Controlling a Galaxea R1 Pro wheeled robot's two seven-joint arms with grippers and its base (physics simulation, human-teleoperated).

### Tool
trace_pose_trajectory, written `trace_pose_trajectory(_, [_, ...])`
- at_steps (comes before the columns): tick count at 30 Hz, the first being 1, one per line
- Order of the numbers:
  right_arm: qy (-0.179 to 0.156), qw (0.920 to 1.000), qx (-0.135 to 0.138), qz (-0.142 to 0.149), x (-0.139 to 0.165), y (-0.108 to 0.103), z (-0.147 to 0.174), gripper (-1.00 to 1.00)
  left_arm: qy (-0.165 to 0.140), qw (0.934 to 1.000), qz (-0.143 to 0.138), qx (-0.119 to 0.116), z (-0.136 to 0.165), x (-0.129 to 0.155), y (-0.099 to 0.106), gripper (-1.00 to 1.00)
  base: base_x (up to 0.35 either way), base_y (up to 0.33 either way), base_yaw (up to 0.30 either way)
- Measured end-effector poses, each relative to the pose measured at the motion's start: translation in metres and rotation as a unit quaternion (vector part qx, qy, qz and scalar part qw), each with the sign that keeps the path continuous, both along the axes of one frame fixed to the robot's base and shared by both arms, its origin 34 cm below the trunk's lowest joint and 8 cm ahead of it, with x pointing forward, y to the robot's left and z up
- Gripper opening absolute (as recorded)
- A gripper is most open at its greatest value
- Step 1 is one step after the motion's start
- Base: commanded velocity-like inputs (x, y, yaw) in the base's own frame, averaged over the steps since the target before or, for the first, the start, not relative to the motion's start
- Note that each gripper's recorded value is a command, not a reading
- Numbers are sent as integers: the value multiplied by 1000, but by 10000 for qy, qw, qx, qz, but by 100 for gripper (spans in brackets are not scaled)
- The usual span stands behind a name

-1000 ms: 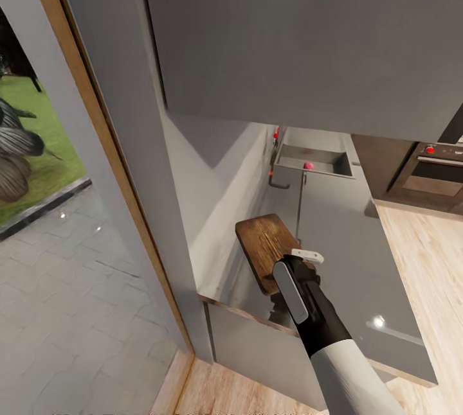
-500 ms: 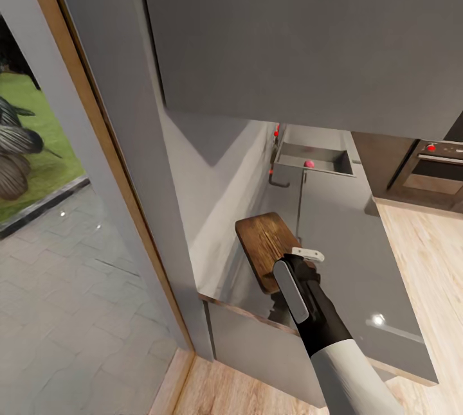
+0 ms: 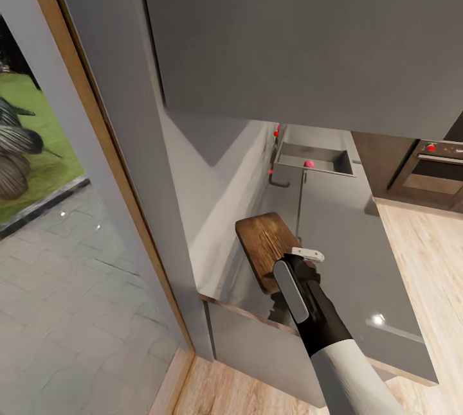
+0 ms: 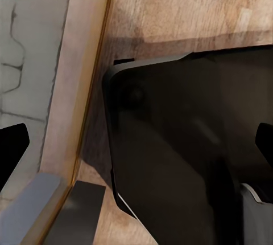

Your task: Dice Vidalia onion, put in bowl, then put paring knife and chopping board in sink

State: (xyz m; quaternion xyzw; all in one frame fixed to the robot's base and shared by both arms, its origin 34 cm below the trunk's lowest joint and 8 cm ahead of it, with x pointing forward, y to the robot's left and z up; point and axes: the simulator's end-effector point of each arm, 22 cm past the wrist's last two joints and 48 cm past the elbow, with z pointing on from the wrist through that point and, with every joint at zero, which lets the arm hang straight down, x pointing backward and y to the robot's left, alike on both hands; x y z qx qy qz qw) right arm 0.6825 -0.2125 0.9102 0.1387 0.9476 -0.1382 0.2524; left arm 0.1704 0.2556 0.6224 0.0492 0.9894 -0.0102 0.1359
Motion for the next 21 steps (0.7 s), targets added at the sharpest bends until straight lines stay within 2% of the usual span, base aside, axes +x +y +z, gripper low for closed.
trace_pose_trajectory(3, [0,10000,3,-1,0,0,0,100,0,10000,1,0,0,0,0,100,0,0,0])
trace_pose_trajectory(4, [0,10000,3,-1,0,0,0,-100,0,10000,1,0,0,0,0,100,0,0,0])
trace_pose_trajectory(6, [-9,10000,25,-10,0,1,0,-100,0,10000,0,0,0,0,0,100,0,0,0])
trace_pose_trajectory(10, [23,9999,-118,-10,0,-7,1,-100,1,10000,0,0,0,0,0,100,0,0,0])
trace_pose_trajectory(14, [-26,9998,-43,-215,1,-19,5,-100,1,10000,0,0,0,0,0,100,0,0,0])
trace_pose_trajectory(21, [-62,9995,45,-302,1,-21,6,-100,6,10000,0,1,0,0,0,100,0,0,0])
